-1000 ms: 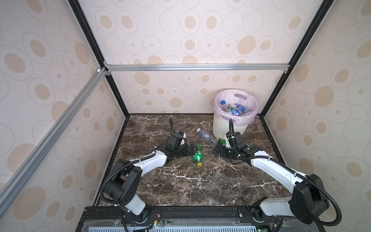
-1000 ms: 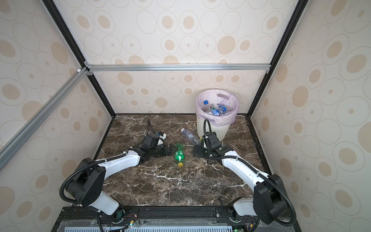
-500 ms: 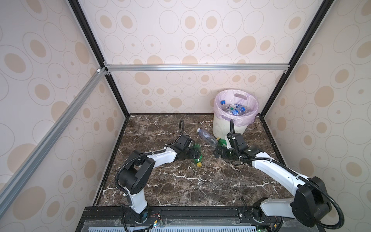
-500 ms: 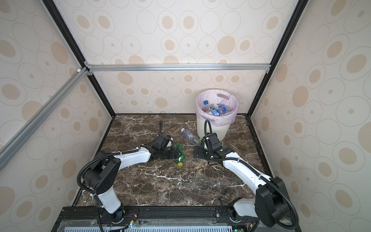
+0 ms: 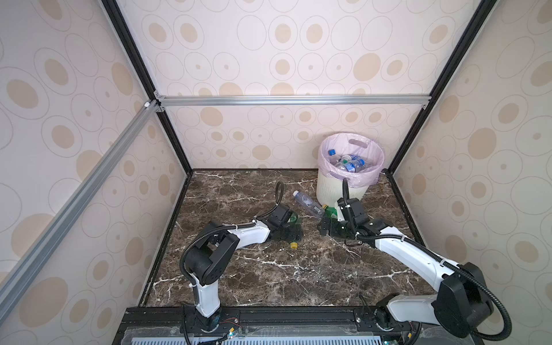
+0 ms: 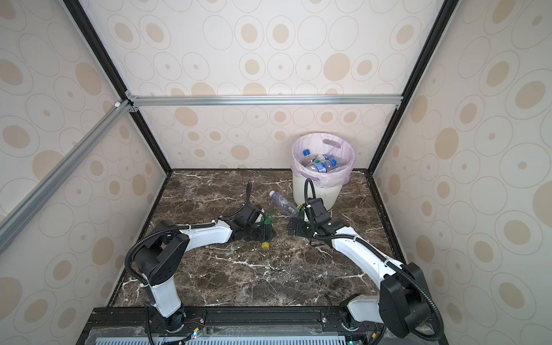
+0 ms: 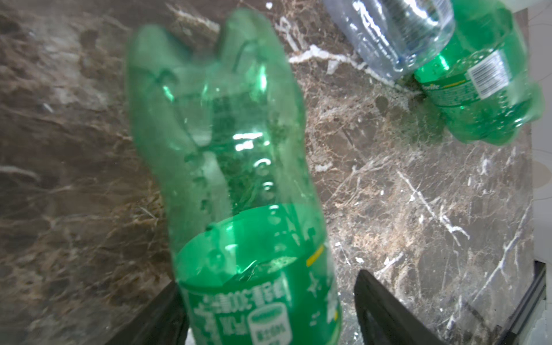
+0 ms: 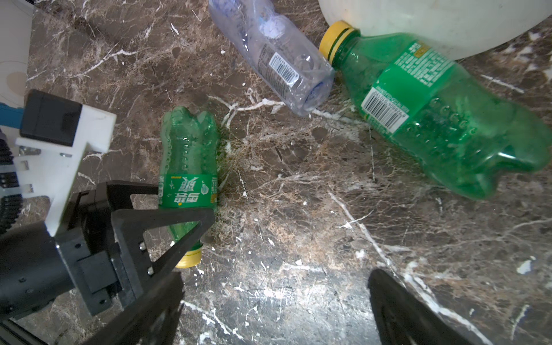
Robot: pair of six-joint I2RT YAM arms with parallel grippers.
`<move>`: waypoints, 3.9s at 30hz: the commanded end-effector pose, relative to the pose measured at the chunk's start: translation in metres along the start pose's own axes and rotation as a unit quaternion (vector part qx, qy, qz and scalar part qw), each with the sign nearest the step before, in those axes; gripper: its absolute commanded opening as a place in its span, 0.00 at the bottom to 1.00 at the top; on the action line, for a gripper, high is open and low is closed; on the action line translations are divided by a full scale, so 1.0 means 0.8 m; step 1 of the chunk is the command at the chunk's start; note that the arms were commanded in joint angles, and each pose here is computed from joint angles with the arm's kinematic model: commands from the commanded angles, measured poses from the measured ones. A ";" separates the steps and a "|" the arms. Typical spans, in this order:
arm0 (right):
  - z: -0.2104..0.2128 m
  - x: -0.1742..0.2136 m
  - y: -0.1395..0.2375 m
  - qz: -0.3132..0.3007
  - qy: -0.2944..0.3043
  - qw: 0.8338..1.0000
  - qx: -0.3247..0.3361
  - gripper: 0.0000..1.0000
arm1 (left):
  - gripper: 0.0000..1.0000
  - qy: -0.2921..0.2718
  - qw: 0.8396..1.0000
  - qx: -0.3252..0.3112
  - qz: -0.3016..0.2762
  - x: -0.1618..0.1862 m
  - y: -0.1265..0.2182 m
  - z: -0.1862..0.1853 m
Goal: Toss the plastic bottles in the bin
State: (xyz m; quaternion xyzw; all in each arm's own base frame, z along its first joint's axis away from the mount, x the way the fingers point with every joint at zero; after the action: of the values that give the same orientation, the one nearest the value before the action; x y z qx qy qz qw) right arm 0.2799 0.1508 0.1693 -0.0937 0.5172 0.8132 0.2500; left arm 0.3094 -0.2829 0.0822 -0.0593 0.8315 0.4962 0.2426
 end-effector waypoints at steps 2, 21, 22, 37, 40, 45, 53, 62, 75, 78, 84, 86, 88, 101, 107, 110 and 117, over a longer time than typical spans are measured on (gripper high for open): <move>-0.005 0.003 -0.005 0.006 -0.007 1.000 0.003 1.00 | 0.75 -0.010 1.000 -0.010 -0.003 -0.004 0.001 0.000; 0.010 0.000 -0.005 0.011 -0.038 0.999 -0.034 1.00 | 0.59 -0.044 0.997 0.045 -0.046 -0.002 0.026 -0.014; 0.013 -0.001 -0.005 0.012 -0.045 0.998 -0.040 1.00 | 0.59 -0.047 0.996 0.053 -0.055 -0.005 0.030 -0.017; 0.060 -0.028 0.002 0.020 -0.107 0.983 -0.149 0.99 | 0.58 -0.086 0.973 0.172 -0.131 -0.013 0.080 -0.060; 0.066 -0.030 -0.005 0.025 -0.119 0.979 -0.162 0.98 | 0.58 -0.092 0.970 0.182 -0.133 -0.011 0.083 -0.067; 0.074 -0.035 -0.014 0.027 -0.131 0.975 -0.179 0.94 | 0.58 -0.099 0.966 0.193 -0.137 -0.009 0.089 -0.077; 0.081 -0.034 -0.028 0.039 -0.138 0.971 -0.190 0.87 | 0.58 -0.109 0.960 0.215 -0.145 -0.006 0.094 -0.095; 0.083 -0.034 -0.035 0.042 -0.146 0.968 -0.197 0.78 | 0.60 -0.114 0.955 0.228 -0.152 -0.006 0.097 -0.108; 0.082 -0.025 -0.044 0.049 -0.144 0.969 -0.196 0.59 | 0.62 -0.108 0.954 0.232 -0.156 -0.015 0.093 -0.113; 0.082 -0.024 -0.043 0.049 -0.141 0.969 -0.198 0.56 | 0.62 -0.109 0.953 0.233 -0.158 -0.017 0.094 -0.114; 0.081 -0.019 -0.046 0.054 -0.134 0.969 -0.199 0.63 | 0.62 -0.106 0.953 0.236 -0.160 -0.018 0.093 -0.116; 0.081 -0.018 -0.047 0.055 -0.134 0.969 -0.198 0.64 | 0.62 -0.105 0.953 0.236 -0.160 -0.018 0.093 -0.115; 0.080 -0.017 -0.047 0.054 -0.134 0.970 -0.197 0.67 | 0.62 -0.105 0.953 0.237 -0.160 -0.017 0.094 -0.116; 0.081 -0.012 -0.040 0.047 -0.125 0.972 -0.192 0.69 | 0.62 -0.101 0.954 0.236 -0.157 -0.013 0.094 -0.115; 0.080 -0.015 -0.034 0.039 -0.118 0.975 -0.182 0.60 | 0.64 -0.102 0.954 0.235 -0.153 -0.011 0.093 -0.115; 0.082 -0.019 -0.031 0.035 -0.113 0.977 -0.180 0.56 | 0.67 -0.103 0.956 0.229 -0.150 -0.008 0.093 -0.111; 0.091 -0.043 -0.008 0.007 -0.074 0.985 -0.153 0.52 | 0.78 -0.118 0.961 0.199 -0.152 -0.002 0.104 -0.101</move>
State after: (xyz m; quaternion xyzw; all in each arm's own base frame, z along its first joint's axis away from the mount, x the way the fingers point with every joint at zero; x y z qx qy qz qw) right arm 0.3168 0.2115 0.1869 -0.0313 0.3521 0.9005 0.2533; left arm 0.2578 -0.3142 0.1660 -0.0700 0.8728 0.2812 0.3928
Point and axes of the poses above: each gripper's point midway between its finger pads, its own y axis back along the fingers, its own z axis along the line the jaws close on, x = y × z, the point moved 5 cm from there along y, back along the fingers, and after that the axes turned 10 degrees about -y, right-handed, at the moved point
